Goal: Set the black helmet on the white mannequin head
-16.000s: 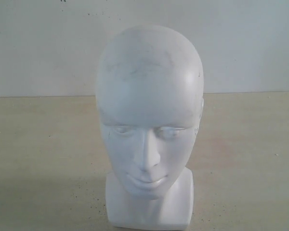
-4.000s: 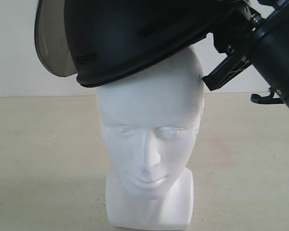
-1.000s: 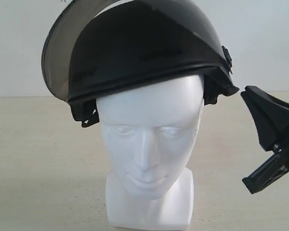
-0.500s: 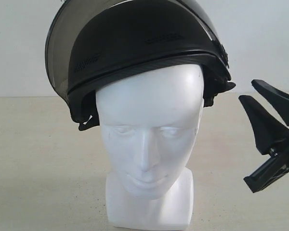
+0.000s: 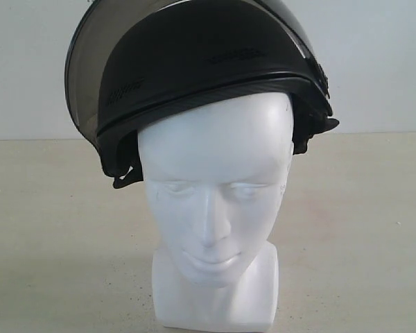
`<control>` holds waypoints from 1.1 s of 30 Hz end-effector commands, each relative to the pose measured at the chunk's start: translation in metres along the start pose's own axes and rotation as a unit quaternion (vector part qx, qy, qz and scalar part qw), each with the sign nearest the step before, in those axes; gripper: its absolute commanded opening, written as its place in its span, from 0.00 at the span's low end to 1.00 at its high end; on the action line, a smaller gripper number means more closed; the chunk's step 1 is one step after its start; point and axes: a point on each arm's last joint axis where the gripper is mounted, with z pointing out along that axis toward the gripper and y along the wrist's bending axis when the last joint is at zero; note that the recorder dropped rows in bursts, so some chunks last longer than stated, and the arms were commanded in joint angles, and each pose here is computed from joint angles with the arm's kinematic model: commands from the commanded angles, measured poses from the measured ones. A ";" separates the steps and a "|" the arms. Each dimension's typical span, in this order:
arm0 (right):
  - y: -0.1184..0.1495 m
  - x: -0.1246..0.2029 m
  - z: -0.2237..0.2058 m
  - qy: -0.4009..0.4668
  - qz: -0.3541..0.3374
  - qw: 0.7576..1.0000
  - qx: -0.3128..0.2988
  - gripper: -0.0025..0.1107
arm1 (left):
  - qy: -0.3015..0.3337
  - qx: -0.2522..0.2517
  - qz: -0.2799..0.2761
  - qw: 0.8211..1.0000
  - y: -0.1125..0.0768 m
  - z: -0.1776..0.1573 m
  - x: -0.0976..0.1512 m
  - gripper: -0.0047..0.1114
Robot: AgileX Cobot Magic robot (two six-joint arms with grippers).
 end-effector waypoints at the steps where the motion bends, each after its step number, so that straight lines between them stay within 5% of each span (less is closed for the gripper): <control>1: 0.017 0.001 -0.008 0.019 -0.165 0.984 -0.067 0.02 | 0.000 -0.002 0.003 1.000 0.000 0.000 0.001 0.08; 8: 0.038 0.015 -0.008 0.065 -0.324 0.935 -0.128 0.02 | 0.000 -0.002 0.003 1.000 0.000 0.000 0.001 0.08; 13: 0.060 0.041 0.006 0.174 -0.465 0.861 -0.112 0.02 | 0.000 -0.002 0.003 1.000 0.000 0.000 0.001 0.08; 14: 0.075 0.049 0.012 0.217 -0.515 0.824 -0.099 0.02 | 0.000 -0.002 0.003 1.000 0.000 0.000 0.001 0.08; 19: 0.120 0.056 0.014 0.351 -0.588 0.729 -0.002 0.02 | 0.000 -0.002 0.003 1.000 0.000 0.000 0.001 0.08; 22: 0.153 0.046 0.009 0.387 -0.600 0.695 0.085 0.02 | 0.000 -0.002 0.003 1.000 0.000 0.000 0.001 0.08; 26: 0.184 0.003 0.000 0.309 -0.639 0.647 0.280 0.02 | 0.000 -0.002 0.003 1.000 0.000 0.000 0.001 0.08; 30: 0.212 -0.002 0.007 0.285 -0.668 0.625 0.286 0.02 | 0.000 -0.002 0.003 1.000 0.000 0.000 0.001 0.08; 33: 0.204 0.015 0.035 0.308 -0.679 0.592 0.307 0.02 | 0.000 -0.002 0.003 1.000 0.000 0.000 0.001 0.08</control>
